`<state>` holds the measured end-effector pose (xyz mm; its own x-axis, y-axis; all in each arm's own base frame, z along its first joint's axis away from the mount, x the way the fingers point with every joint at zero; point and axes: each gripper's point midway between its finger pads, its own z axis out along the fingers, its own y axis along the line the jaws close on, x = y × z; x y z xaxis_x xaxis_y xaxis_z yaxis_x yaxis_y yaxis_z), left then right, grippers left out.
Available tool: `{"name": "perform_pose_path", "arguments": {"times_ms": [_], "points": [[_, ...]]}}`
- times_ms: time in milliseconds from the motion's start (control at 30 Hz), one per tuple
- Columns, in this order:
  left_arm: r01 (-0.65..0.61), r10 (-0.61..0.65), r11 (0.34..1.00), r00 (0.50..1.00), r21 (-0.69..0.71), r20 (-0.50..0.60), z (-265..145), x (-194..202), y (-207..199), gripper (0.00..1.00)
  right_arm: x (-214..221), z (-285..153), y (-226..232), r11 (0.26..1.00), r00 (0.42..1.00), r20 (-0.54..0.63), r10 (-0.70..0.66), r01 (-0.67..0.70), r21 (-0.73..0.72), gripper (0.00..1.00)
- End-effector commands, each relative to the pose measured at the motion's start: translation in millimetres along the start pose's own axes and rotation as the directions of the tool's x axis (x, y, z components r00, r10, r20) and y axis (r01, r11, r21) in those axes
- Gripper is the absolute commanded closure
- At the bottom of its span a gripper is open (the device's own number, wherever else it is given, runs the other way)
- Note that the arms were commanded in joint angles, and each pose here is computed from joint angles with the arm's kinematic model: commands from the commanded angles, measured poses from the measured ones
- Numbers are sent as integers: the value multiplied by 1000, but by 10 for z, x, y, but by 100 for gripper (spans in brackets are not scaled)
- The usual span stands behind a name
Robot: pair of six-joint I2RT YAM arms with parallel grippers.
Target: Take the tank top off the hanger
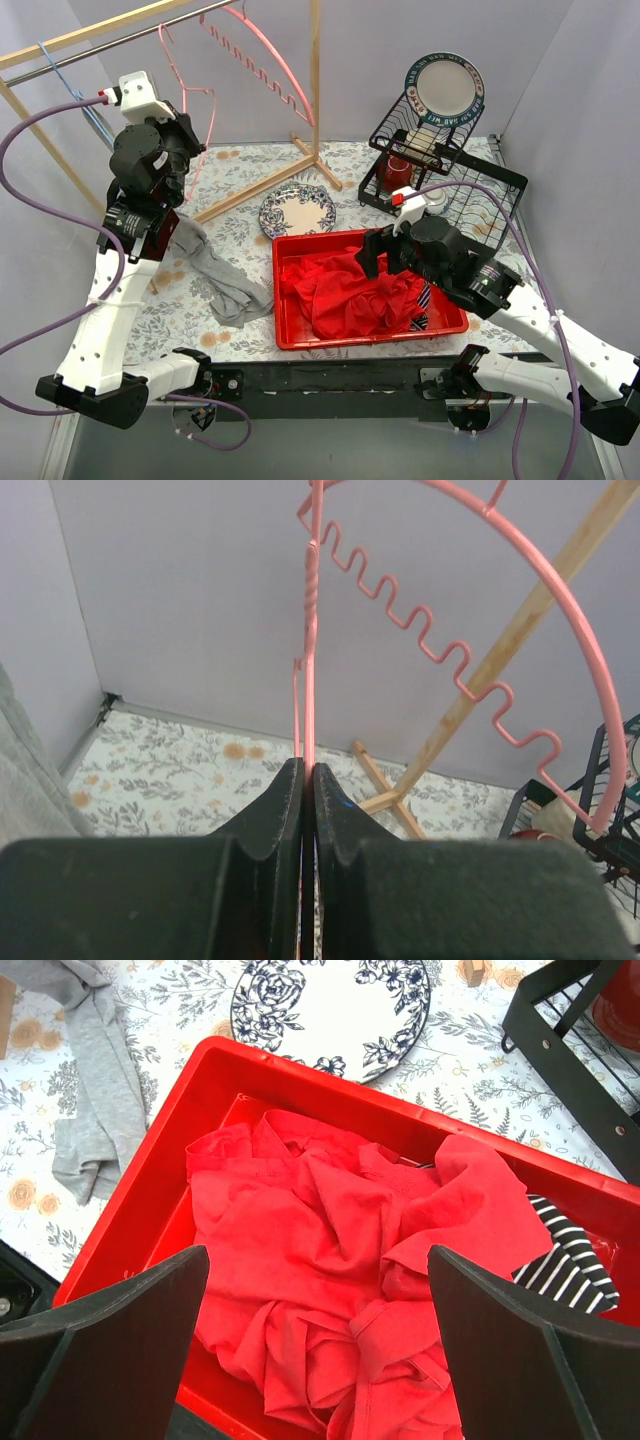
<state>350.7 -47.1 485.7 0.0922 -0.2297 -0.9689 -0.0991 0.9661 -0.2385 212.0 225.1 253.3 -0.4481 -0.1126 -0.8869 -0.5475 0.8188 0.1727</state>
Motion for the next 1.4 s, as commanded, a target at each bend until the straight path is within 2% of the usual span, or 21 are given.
{"name": "perform_pose_path", "arguments": {"times_ms": [0, 300, 433, 567, 967, 1033, 1067, 1200, 1267, 1300, 1367], "points": [[12, -17, 999, 988, 36, 155, -72, -538, -71, 100, -232, -128, 37, 1000, 998, 58, 17, -16, -15, 2], [-21, 18, 1000, 972, 12, 233, -16, -721, -59, 100, -306, -145, 95, 999, 996, 92, 24, -20, -48, 1], [-63, 73, 997, 974, -53, 216, 151, -621, -5, 100, -281, -153, 134, 997, 995, 93, 26, -19, -75, 2], [-84, 119, 987, 954, -135, 274, 249, -679, 92, 100, -252, -173, 148, 996, 995, 99, 23, -14, -92, 2], [-157, 179, 977, 972, -146, 150, 622, -197, 7, 100, -225, -233, 147, 994, 994, 110, 9, 3, -108, 2], [-144, 161, 982, 976, -126, 143, 545, -219, 3, 87, -256, -249, 177, 993, 994, 111, 7, 7, -122, 2], [-148, 162, 982, 979, -120, 119, 504, -165, 24, 61, -254, -244, 183, 992, 995, 104, 5, 8, -123, 2], [-113, 117, 993, 983, -40, 140, 229, -327, -21, 28, -302, -251, 257, 987, 994, 105, 3, 14, -157, 1], [-112, 110, 994, 987, 9, 117, 123, -367, -73, 20, -320, -243, 281, 986, 994, 106, 2, 16, -167, 2], [-103, 99, 994, 986, 25, 131, 60, -502, -97, 11, -324, -242, 297, 984, 994, 106, 4, 15, -175, 1], [-117, 113, 993, 990, 33, 86, -3, -468, -85, 9, -310, -220, 310, 983, 995, 103, 4, 14, -180, 2]]}}
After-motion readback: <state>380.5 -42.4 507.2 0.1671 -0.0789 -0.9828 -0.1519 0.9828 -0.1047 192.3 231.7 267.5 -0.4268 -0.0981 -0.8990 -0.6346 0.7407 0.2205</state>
